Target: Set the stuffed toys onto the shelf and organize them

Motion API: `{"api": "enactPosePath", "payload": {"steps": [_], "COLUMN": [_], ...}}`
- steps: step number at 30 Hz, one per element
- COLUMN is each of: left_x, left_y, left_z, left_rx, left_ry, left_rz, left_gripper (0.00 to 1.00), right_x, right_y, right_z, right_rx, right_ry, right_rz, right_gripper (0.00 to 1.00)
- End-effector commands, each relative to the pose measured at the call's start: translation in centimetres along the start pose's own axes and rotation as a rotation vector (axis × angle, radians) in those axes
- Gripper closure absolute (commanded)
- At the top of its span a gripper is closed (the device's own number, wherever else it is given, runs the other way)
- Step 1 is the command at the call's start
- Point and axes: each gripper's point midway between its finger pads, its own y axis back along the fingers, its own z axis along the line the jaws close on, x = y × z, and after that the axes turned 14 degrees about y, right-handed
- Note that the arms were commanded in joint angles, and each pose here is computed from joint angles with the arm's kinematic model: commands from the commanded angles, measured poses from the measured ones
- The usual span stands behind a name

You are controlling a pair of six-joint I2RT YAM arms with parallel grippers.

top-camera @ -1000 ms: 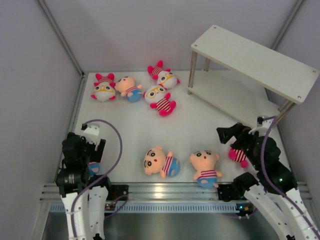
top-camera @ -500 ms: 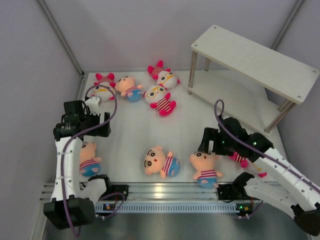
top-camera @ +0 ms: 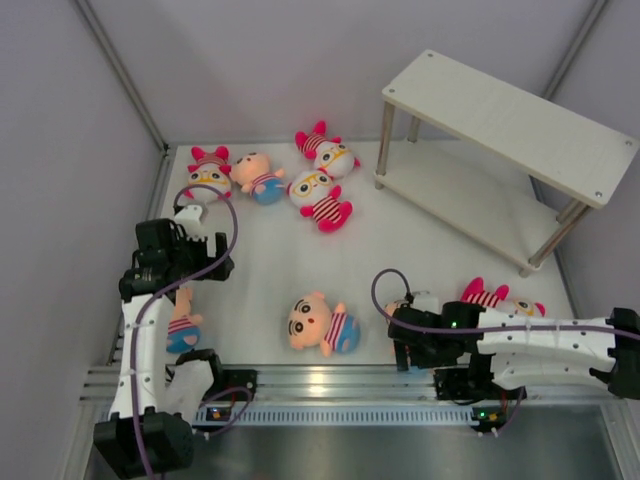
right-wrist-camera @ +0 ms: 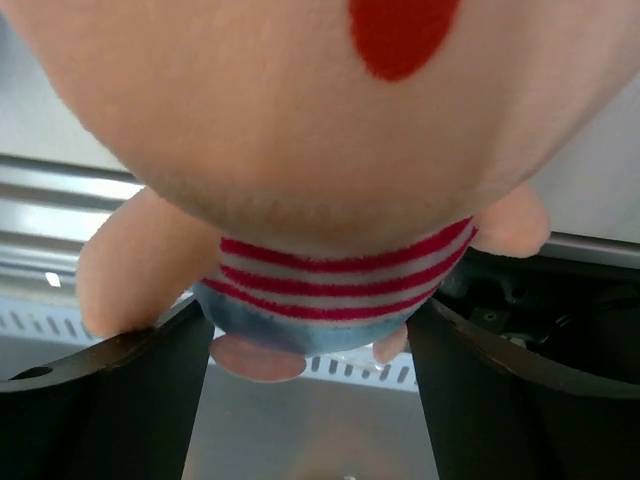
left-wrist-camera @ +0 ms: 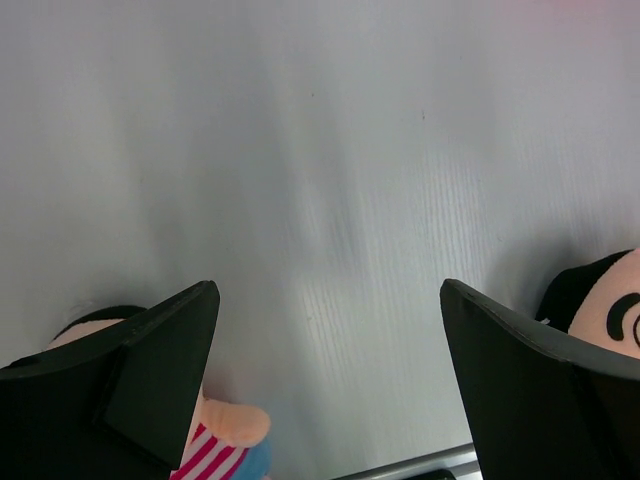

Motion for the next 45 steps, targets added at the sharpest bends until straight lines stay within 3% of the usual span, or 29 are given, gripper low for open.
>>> {"api": "enactPosePath", "payload": {"steps": [1, 4, 13, 18, 20, 22, 24, 27, 32, 37, 41, 45], "left_x": [-3.0, -2.9, -2.9, -3.0, -3.0, -3.0, -3.0, -3.0, -2.9, -2.5, -2.3, -2.2], "left_y": [0.7, 0.7, 0.8, 0.8, 0.7, 0.8, 0.8, 0.7, 0.4, -0.3, -0.7, -0.8], "left_z": [-1.0, -1.0, -1.0, -1.0, -0.9, -0.9, -0.8, -0.8, -1.2, -1.8, -2.0, -2.1], "left_rx": [0.037, 0.037, 0.036, 0.035, 0.033, 0.029, 0.026, 0.025, 0.038, 0.055, 0.057, 0.054], "left_ry": [-0.037, -0.034, -0.036, -0.036, -0.034, -0.033, -0.03, -0.031, -0.039, -0.049, -0.053, -0.056], "left_rz": [-0.147, -0.144, -0.149, -0.149, -0.148, -0.15, -0.15, -0.149, -0.134, -0.098, -0.078, -0.073], "left_gripper": [0.02, 0.02, 0.02, 0.02, 0.02, 0.02, 0.02, 0.02, 0.02, 0.02, 0.02, 0.02], "right_x": [-3.0, -4.3, -8.6, -17.4, -20.7, -24.7, -29.2, -31.4, -30.3, -25.0, -23.9, -24.5], "right_y": [-0.3, -0.3, 4.3, 12.9, 16.1, 20.8, 26.3, 32.2, 37.2, 39.6, 39.2, 36.5], "right_z": [0.7, 0.2, -1.1, 0.0, -0.8, -0.8, -4.1, -10.6, -21.8, -30.4, -32.9, -34.1], "right_rx": [0.029, 0.06, 0.12, 0.253, 0.311, 0.315, 0.402, 0.611, 0.938, 1.15, 1.17, 1.062], "right_ry": [-0.062, -0.066, -0.003, 0.229, 0.296, 0.289, 0.207, 0.118, -0.013, -0.137, -0.194, -0.249], "right_rz": [-0.143, -0.207, -0.408, -0.621, -0.645, -0.679, -0.745, -0.767, -0.738, -0.628, -0.591, -0.59], "right_gripper": [0.25, 0.49, 1.0, 1.0, 1.0, 1.0, 1.0, 1.0, 1.0, 0.96, 0.94, 0.93]}}
